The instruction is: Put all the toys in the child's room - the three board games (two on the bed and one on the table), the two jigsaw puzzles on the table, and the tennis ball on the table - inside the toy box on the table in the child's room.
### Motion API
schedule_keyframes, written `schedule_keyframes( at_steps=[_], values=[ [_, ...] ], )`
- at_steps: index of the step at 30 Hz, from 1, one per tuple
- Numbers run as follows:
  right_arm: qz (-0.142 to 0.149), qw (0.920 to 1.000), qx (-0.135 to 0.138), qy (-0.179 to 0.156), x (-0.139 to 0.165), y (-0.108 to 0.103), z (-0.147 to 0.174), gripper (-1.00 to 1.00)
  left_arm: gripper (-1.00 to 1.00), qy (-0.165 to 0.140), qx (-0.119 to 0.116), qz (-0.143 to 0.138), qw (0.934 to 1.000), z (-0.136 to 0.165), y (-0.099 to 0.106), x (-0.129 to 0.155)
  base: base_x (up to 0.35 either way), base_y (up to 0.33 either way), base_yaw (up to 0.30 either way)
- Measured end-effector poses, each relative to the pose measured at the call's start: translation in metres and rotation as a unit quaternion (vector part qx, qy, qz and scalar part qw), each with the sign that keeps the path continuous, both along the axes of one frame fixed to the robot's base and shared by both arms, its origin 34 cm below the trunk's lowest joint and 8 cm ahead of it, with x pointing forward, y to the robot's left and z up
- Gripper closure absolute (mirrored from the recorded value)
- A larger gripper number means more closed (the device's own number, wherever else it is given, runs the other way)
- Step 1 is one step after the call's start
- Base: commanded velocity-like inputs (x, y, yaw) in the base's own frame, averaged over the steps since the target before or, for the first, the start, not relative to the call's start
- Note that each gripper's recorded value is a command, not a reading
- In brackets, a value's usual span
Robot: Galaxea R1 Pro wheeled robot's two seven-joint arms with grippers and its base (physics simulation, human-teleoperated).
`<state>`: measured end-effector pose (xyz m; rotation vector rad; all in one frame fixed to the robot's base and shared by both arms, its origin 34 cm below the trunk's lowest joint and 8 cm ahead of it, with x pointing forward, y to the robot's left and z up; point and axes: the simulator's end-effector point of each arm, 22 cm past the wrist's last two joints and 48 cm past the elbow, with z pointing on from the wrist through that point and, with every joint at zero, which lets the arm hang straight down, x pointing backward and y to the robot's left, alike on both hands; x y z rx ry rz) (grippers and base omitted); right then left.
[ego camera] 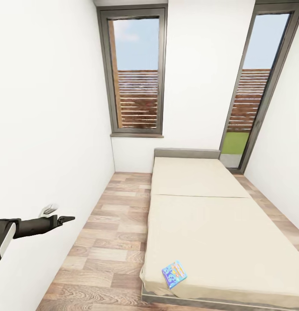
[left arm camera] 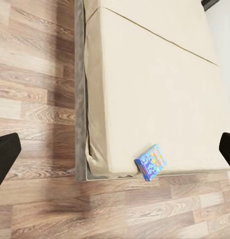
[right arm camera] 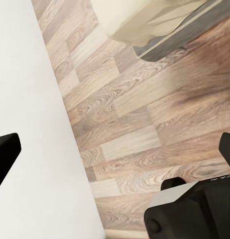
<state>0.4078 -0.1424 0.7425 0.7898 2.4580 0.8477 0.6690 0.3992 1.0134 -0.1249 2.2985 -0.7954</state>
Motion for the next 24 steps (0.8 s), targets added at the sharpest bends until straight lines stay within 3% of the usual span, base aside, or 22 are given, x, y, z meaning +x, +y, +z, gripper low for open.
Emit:
schedule_keyframes(
  at_steps=[24],
  values=[
    [-0.001, 0.9999, 0.012, 0.006, -0.013, 0.0, -0.009, -1.0, -1.0, -0.001, 0.0, 0.0, 1.0, 0.0, 0.0, 0.0, 0.0, 0.0, -0.001]
  ],
)
